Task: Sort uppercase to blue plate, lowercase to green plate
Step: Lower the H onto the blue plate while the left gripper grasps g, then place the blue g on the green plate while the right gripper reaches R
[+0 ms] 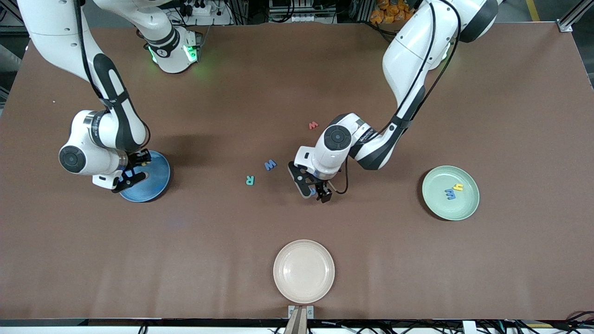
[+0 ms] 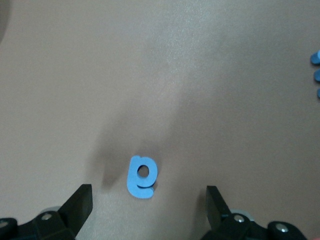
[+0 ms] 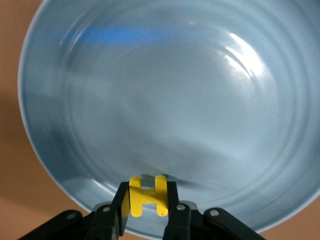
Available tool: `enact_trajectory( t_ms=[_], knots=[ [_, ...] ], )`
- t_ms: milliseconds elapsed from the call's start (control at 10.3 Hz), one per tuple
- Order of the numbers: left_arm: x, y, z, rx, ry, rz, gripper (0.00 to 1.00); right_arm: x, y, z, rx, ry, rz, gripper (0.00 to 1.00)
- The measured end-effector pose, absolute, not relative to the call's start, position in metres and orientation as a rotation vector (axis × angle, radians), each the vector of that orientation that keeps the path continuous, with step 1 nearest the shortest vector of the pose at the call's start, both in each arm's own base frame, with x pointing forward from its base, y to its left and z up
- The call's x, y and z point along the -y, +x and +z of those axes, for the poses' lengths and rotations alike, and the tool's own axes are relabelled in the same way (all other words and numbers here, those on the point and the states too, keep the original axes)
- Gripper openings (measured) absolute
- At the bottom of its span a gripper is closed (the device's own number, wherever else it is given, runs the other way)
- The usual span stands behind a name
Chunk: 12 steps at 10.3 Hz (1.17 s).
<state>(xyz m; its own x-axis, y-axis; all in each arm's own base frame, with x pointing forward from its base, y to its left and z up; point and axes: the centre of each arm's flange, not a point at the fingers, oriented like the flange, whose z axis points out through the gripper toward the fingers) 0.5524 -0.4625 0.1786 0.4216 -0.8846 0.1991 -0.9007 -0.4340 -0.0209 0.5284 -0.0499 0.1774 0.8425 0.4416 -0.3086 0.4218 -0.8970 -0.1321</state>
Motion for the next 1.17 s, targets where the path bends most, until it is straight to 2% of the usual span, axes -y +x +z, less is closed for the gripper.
enact_trajectory(
  t_ms=[97,292,390,487,975,1170],
  knots=[
    [0.463,0.555,0.178,1.643,2.558,0.284,0.99,0.050,0.528,0.177,0.694,-2.959,0.518,0.36],
    [0.464,0.558,0.180,1.658,2.548,0.295,0.95,0.050,0.528,0.176,0.694,-2.958,0.518,0.58],
    [0.463,0.559,0.180,1.656,2.549,0.298,0.94,0.050,0.529,0.177,0.694,-2.958,0.517,0.65],
    [0.463,0.561,0.181,1.653,2.550,0.302,0.88,0.050,0.530,0.178,0.694,-2.958,0.517,0.65],
    [0.465,0.571,0.173,1.636,2.553,0.317,0.86,0.015,0.559,0.220,0.465,-2.973,0.622,0.64],
    [0.466,0.572,0.172,1.636,2.553,0.317,0.76,-0.030,0.563,0.230,0.335,-2.991,0.624,0.63]
  ],
)
